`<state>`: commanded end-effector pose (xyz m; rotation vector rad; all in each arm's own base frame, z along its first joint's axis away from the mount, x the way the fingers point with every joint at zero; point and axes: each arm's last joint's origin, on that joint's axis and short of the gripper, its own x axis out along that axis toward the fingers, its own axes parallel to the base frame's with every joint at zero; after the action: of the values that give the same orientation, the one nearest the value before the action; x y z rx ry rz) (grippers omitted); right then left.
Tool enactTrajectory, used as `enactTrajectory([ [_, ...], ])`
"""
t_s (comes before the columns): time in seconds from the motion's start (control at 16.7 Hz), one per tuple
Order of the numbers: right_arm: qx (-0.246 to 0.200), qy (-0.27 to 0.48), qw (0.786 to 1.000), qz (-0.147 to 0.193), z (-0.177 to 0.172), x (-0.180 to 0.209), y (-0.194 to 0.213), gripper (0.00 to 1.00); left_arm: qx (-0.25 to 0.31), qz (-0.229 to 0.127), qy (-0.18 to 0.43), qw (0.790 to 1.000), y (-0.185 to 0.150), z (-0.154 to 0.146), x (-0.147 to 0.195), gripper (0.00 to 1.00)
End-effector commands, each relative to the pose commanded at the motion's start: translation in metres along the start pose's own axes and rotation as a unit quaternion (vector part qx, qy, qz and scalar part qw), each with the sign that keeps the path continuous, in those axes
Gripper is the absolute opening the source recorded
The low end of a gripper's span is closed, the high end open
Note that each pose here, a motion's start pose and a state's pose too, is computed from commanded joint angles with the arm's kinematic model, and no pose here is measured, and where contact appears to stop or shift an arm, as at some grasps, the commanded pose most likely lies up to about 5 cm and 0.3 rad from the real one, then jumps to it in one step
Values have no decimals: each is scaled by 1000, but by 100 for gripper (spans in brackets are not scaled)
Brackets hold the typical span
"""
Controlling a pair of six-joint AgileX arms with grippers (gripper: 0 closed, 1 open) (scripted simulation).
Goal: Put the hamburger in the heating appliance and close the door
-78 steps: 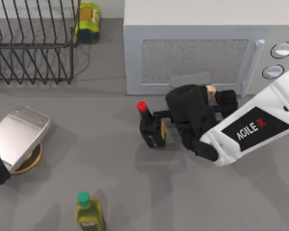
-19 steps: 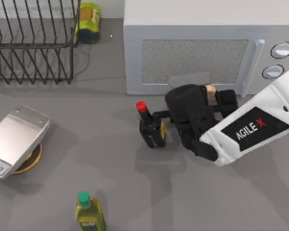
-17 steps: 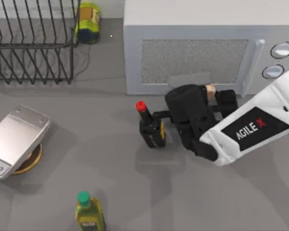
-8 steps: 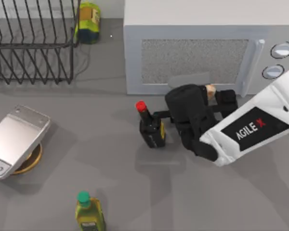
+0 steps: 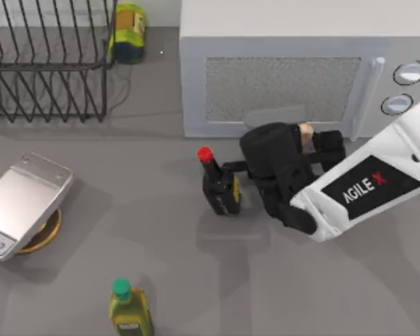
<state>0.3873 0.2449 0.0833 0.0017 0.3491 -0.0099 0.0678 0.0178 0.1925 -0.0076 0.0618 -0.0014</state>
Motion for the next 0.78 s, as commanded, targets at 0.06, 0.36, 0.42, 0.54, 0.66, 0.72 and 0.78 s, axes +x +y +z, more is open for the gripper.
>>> enactTrajectory([
  [0.06, 0, 0, 1000, 0, 0, 0, 0, 100, 1, 0, -1, 1000, 0, -1, 0, 0],
  [0.36, 0, 0, 1000, 0, 0, 0, 0, 100, -10, -14, 13, 1000, -5, 20, -1, 0],
  [0.42, 0, 0, 1000, 0, 0, 0, 0, 100, -15, -21, 18, 1000, -6, 31, -1, 0],
  [0.54, 0, 0, 1000, 0, 0, 0, 0, 100, -27, -33, 33, 999, -10, 58, 1, 0],
  [0.66, 0, 0, 1000, 0, 0, 0, 0, 100, -41, -47, 56, 996, -14, 91, 11, 0],
  [0.72, 0, 0, 1000, 0, 0, 0, 0, 100, -48, -53, 71, 995, -16, 108, 19, 0],
  [0.78, 0, 0, 1000, 0, 0, 0, 0, 100, -55, -58, 87, 993, -20, 125, 31, 0],
])
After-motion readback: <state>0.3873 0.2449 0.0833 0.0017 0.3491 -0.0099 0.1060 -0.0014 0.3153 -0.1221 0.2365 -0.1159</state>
